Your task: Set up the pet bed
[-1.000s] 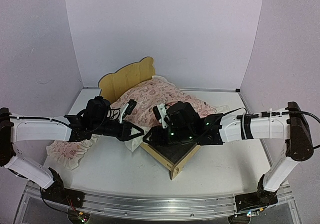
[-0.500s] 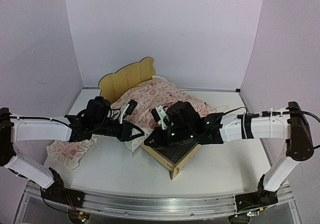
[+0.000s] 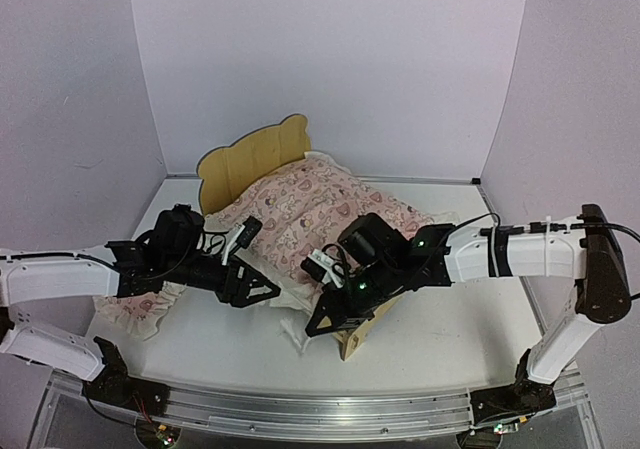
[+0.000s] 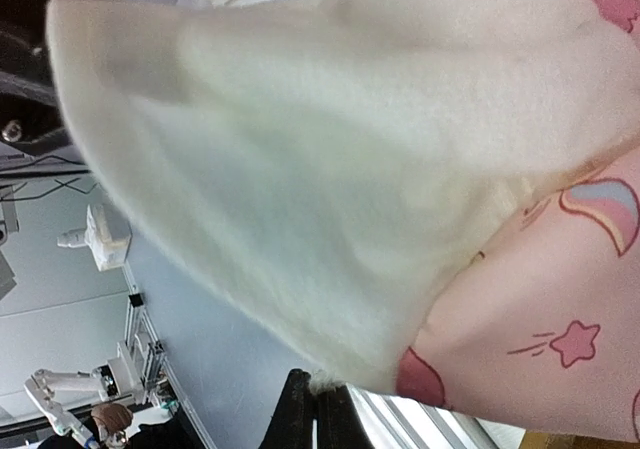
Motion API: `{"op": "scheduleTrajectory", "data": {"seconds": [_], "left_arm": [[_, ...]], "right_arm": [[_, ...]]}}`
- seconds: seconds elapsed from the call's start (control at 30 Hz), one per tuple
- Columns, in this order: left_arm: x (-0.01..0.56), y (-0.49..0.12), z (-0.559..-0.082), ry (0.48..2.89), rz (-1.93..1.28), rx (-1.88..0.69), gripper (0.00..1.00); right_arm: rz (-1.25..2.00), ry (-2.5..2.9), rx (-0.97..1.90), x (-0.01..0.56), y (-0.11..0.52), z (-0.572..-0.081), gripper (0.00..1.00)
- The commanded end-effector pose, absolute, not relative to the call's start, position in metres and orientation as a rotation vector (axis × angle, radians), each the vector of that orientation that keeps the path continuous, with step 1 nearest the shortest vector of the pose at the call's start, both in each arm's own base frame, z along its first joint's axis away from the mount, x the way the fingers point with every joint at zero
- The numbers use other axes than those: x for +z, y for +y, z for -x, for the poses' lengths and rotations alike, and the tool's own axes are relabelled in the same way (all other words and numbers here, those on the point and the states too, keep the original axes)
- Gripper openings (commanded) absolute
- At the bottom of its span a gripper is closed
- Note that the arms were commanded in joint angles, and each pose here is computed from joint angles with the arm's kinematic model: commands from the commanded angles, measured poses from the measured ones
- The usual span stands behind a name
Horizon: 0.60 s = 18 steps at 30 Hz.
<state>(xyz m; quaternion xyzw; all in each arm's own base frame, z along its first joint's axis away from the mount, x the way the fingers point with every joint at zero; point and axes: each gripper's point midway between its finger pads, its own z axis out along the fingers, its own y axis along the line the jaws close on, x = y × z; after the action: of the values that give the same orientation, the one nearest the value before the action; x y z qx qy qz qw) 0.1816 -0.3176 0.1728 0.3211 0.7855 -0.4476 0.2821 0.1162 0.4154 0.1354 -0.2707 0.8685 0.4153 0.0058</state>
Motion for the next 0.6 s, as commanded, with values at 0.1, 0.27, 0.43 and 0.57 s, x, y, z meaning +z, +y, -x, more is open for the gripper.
{"op": "scheduleTrajectory", "data": {"seconds": [0.1, 0.27, 0.43, 0.57], "left_arm": [[0.169, -0.303, -0.163, 2.151, -0.892, -1.188, 0.74], [0.161, -0.306, -0.163, 2.208, -0.833, -1.16, 0.61], [0.178, -0.308, -0.137, 2.108, -0.854, -1.236, 0.44], [0.179, -0.297, -0.115, 1.793, -0.825, -1.207, 0.45]], "right_arm": [[0.986, 2.74, 1.257, 0.131, 0.401, -0.109, 0.05], [1.091, 2.732, 1.187, 0.13, 0.399, -0.11, 0.33], [1.173, 2.671, 0.779, 0.136, 0.36, -0.134, 0.52], [1.141, 2.621, 0.513, 0.128, 0.336, -0.159, 0.56]]}}
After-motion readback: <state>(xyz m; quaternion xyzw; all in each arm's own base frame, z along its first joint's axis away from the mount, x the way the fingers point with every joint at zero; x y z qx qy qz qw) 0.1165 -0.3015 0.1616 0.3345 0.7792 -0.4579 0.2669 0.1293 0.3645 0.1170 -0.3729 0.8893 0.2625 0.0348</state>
